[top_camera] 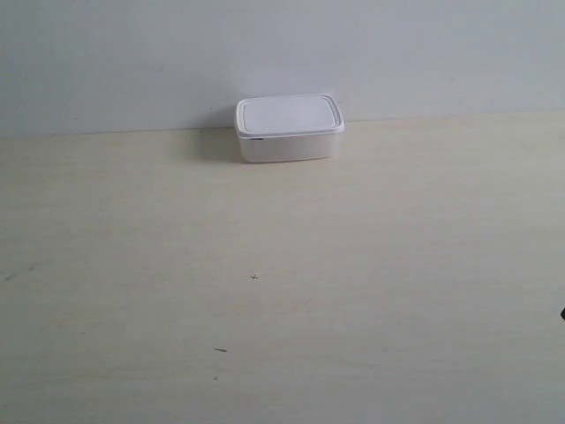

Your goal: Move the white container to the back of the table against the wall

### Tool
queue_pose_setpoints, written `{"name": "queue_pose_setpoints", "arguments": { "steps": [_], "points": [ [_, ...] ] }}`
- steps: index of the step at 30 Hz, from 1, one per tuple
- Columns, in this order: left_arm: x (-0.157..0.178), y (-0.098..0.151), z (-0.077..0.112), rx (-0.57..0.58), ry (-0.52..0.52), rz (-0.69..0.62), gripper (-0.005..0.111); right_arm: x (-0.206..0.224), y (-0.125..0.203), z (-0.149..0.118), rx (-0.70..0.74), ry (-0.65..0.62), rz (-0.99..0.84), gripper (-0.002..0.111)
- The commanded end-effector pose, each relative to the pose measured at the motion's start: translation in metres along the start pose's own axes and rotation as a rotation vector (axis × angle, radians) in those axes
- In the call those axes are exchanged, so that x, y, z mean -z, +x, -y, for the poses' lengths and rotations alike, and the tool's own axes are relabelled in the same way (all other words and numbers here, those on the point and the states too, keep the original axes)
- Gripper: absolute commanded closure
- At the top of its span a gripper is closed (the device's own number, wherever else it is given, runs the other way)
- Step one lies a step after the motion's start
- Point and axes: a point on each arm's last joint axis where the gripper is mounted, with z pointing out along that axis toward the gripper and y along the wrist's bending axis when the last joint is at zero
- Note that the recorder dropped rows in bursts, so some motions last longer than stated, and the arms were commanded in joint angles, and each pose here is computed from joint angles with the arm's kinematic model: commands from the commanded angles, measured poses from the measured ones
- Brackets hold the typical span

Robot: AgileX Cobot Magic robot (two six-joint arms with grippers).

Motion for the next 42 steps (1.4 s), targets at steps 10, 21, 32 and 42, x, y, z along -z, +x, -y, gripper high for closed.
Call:
{"name": "queue_pose_setpoints", "arguments": {
  "steps": [10,21,32,42],
  "points": [
    [0.007,-0.018,-0.013,0.004,-0.228,0.333,0.107,0.016,-0.013,0.003,0.024,0.074,0.315,0.108],
    [0.007,-0.019,-0.014,0.004,-0.241,0.350,0.107,0.017,-0.014,0.004,0.019,0.090,0.333,0.108],
    [0.009,-0.007,-0.030,0.091,-0.399,0.216,0.107,0.019,-0.009,0.025,0.702,0.403,0.154,0.108],
    [0.008,0.005,-0.031,0.390,-0.398,0.136,0.107,0.019,-0.009,0.024,0.692,0.398,0.161,0.108]
  ]
}}
